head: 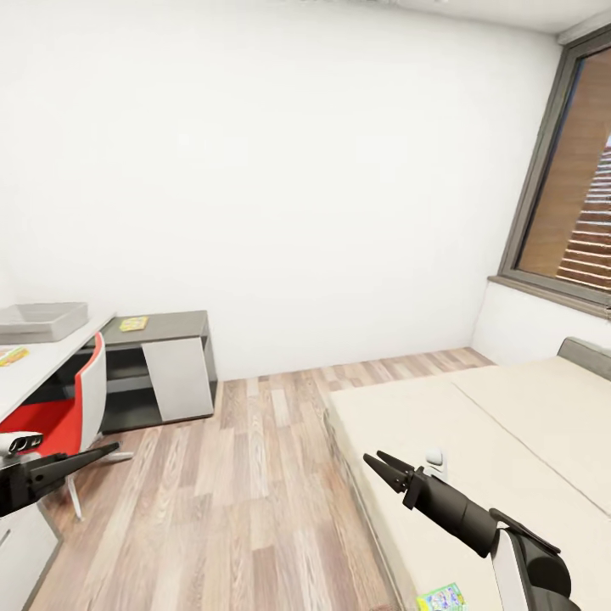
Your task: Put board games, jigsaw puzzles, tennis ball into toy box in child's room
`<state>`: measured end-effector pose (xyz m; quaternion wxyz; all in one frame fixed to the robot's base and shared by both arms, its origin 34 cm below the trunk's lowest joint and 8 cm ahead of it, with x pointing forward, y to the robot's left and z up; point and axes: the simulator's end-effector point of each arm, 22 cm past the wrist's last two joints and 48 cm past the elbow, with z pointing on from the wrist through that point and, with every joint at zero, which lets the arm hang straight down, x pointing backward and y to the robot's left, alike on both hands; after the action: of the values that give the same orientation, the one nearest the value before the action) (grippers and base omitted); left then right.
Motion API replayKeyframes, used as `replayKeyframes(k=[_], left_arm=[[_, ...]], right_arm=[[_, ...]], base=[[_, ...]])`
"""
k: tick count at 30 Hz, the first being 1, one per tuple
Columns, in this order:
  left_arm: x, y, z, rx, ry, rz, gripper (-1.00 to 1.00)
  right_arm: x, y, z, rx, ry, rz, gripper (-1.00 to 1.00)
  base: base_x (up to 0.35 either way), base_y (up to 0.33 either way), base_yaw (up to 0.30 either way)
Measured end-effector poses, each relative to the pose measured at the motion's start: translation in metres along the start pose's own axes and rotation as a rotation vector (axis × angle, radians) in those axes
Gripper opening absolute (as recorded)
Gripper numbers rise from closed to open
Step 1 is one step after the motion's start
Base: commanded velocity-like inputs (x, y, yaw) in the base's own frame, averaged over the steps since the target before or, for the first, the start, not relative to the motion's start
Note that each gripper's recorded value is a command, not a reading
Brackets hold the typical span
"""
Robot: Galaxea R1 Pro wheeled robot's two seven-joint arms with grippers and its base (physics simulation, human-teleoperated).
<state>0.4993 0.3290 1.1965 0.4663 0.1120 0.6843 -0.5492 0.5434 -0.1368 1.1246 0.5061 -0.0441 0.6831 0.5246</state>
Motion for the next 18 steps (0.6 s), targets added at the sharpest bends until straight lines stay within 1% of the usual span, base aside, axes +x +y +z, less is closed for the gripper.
replayKeyframes(k=[18], left_arm=[[-0.0029, -0.0058, -0.0013, 0.005, -0.006, 0.013, 1.00]], right_arm=[[-0.0039, 0.0054, -0.0008, -0.006, -0.007, -0.011, 1.00]], base=[[0.000, 0.283, -0.255]])
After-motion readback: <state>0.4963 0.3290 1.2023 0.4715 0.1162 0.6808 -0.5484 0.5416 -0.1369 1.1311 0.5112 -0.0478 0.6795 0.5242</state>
